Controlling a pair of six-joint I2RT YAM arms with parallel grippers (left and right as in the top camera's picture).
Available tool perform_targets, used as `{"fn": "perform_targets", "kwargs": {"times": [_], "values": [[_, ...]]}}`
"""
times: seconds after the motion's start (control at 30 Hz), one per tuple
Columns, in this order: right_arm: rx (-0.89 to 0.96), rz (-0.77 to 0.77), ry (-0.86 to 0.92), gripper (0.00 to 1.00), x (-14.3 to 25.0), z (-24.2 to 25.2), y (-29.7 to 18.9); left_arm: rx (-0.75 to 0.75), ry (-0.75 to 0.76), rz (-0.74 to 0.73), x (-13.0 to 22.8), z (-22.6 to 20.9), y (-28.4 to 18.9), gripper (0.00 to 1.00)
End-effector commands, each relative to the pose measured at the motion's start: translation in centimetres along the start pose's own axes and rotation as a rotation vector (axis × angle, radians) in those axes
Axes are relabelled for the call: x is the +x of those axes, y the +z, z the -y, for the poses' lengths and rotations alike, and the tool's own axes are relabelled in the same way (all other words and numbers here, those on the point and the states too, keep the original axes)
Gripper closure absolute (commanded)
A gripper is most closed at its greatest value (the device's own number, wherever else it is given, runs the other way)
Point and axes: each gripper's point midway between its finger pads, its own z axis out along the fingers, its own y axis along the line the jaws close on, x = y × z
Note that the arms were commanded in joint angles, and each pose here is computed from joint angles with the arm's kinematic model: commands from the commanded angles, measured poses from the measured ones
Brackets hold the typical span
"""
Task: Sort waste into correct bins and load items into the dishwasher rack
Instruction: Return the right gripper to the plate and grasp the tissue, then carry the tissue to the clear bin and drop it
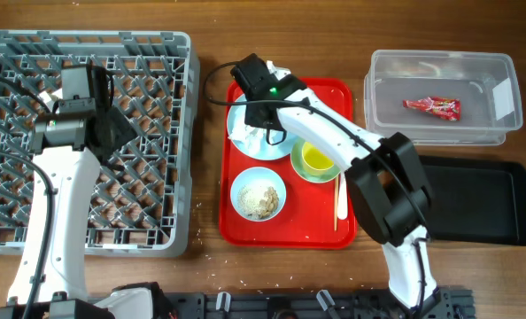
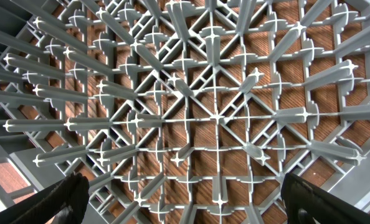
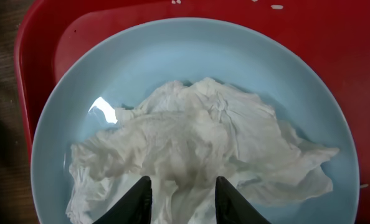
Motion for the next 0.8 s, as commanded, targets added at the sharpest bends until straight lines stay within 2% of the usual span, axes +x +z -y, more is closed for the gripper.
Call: {"fn": "perform_targets", "kwargs": {"times": [0.0, 0.1, 0.13, 0.2, 0.33, 0.5, 0.6, 0.77], "values": [[0.047, -0.008, 0.006, 0.67, 0.5, 0.7, 2.1, 0.005, -0.010, 0.016, -0.6, 0.0, -0.3, 0.00], [0.046, -0.006, 0.013, 0.86, 0.4, 0.7, 2.0, 0.005, -0.010, 0.016, -0.6, 0.0, -0.3, 0.00], [0.044, -0.004, 0.014, 0.96, 0.3, 0.7, 1.8, 0.005, -0.010, 0.016, -0.6, 0.0, -0.3, 0.00], [0.025, 0.016, 0.019, 0.96, -0.4, 0.4, 0.4, 0.005, -0.010, 0.016, -0.6, 0.0, -0.3, 0.00], [-0.035, 0.111, 0.044, 0.96, -3.0, 0.1, -5.7, 0.005, -0.010, 0.016, -0.6, 0.0, -0.3, 0.00], [-0.022, 0.242, 0.091, 0.96, -5.8, 2.7, -12.5, 0.005, -0.010, 0.016, -0.6, 0.0, -0.3, 0.00], [0.055, 0.345, 0.149, 0.96, -8.2, 6.0, -14.8, 0.005, -0.010, 0.016, -0.6, 0.0, -0.3, 0.00], [0.233, 0.425, 0.351, 0.96, -11.9, 14.9, -15.5, 0.005, -0.010, 0.016, -0.6, 0.0, -0.3, 0.00]]}}
